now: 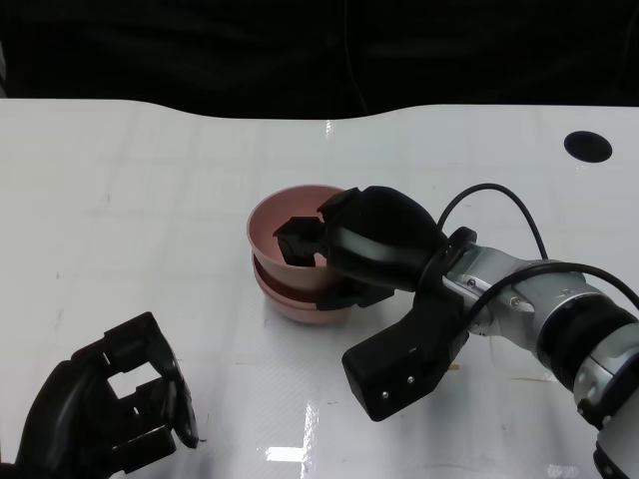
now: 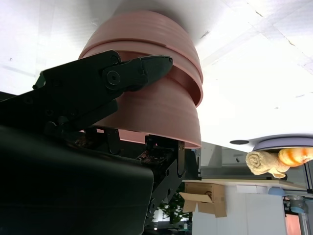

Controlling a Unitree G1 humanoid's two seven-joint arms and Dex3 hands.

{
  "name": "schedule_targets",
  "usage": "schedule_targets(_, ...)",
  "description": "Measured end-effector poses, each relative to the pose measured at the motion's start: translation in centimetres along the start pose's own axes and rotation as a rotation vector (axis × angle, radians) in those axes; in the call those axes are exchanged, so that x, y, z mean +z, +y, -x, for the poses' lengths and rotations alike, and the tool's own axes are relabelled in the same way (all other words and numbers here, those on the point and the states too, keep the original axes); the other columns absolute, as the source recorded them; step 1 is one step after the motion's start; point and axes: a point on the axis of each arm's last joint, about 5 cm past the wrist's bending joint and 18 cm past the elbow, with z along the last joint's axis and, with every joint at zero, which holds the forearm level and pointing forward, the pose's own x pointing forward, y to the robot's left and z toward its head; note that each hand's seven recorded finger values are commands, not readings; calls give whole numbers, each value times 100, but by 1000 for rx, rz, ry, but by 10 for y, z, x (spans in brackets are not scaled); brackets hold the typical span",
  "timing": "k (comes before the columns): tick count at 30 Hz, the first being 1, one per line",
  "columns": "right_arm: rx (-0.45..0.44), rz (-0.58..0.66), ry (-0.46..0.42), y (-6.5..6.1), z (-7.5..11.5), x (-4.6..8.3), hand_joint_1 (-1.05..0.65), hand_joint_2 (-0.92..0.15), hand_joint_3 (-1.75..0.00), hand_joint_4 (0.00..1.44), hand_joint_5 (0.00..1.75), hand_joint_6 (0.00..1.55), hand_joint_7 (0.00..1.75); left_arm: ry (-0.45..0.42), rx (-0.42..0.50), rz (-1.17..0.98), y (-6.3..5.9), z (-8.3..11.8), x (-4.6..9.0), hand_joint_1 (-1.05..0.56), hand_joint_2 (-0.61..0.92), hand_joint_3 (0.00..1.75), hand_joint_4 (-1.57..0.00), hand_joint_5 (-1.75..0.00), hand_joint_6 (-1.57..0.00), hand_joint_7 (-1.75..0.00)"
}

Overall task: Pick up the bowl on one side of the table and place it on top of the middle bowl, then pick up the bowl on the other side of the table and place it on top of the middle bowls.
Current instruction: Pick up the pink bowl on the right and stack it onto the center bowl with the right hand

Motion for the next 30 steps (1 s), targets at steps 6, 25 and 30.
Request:
schedule_targets(6,-6,-5,1,2,1,0,-27,-92,-13,84,175,61,175,-3,0,-1,0,0,0,26,74,142,-91,-175,-74,-175)
schedule_targets(25,124,12,47,2,6,-7,-97,-92,-61,5,0,13,0,-1,3,2,1,0,0,27,78,138,-91,-175,-73,-175)
schedule_targets(30,176,52,92,3,7,-9,-104,-92,-74,0,0,0,0,-2,3,11,1,0,1,27,79,138,-91,-175,-73,-175)
